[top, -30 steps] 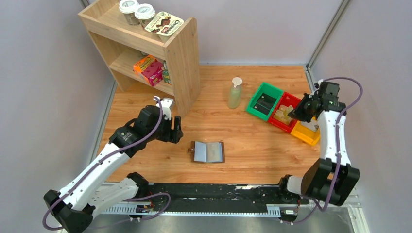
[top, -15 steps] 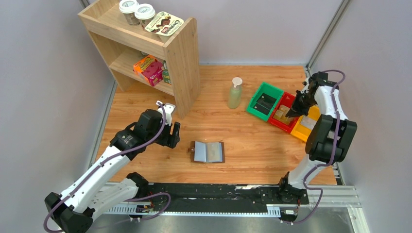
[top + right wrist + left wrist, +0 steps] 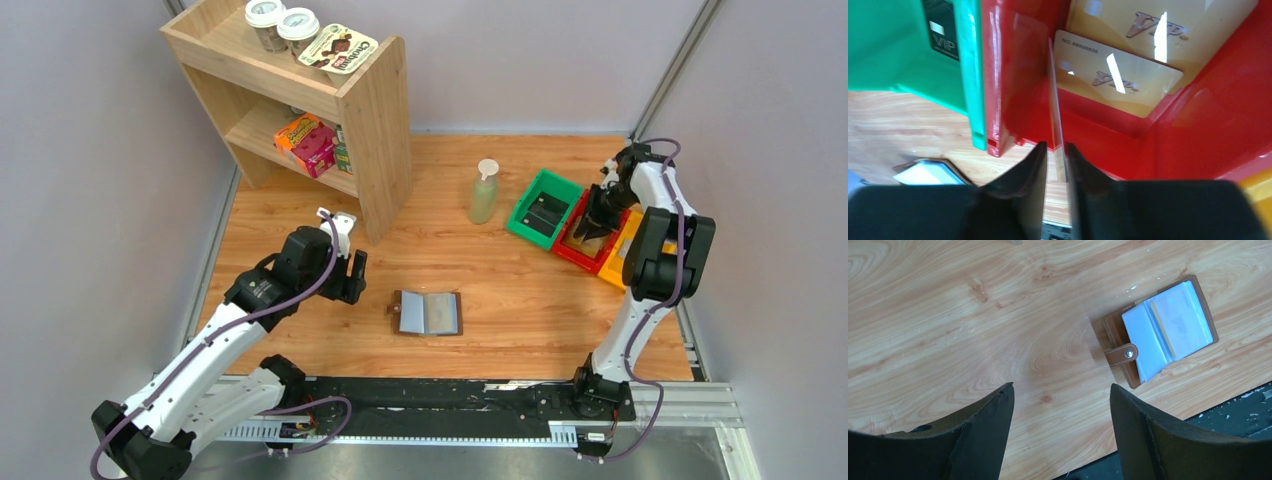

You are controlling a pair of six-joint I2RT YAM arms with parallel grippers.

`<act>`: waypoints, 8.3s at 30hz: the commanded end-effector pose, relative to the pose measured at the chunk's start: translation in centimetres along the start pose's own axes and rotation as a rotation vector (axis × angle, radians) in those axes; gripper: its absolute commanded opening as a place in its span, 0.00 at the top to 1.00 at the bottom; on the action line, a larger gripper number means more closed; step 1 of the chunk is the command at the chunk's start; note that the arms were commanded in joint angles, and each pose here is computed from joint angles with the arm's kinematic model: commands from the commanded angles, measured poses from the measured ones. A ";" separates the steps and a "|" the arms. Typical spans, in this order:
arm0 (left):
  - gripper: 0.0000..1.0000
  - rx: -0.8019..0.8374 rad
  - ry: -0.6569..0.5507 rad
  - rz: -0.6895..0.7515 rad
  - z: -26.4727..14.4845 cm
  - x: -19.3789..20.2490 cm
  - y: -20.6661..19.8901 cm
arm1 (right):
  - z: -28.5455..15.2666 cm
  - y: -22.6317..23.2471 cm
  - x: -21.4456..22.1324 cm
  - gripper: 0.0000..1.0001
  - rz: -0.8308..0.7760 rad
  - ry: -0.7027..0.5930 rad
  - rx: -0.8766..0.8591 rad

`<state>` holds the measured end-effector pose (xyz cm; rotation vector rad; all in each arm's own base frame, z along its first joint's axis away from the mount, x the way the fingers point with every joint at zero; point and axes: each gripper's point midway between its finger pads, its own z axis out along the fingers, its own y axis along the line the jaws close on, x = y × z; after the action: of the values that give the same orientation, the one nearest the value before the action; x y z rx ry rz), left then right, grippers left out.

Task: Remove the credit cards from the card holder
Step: Place the credit card in the storage box, then remove the credit card from the card holder.

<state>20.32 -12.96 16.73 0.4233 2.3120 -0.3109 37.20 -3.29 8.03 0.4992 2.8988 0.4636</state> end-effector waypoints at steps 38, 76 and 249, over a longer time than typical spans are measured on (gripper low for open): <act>0.39 0.353 0.025 -0.291 1.7 -1.9 -11.9 | -2.2 23.3 21.6 0.52 -0.350 -0.426 -0.356; 0.69 0.102 0.288 -0.608 11.9 13.6 -9.4 | 8.8 23.7 29.2 0.55 -0.479 -0.287 -0.228; 0.73 0.400 0.031 -0.886 10.6 8.0 -12.2 | 13.0 20.7 28.4 0.77 -0.374 -0.037 -0.269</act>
<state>17.02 -25.15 3.62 -0.4707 2.3584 -1.1492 21.15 30.59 2.44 -0.0732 2.6369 0.8728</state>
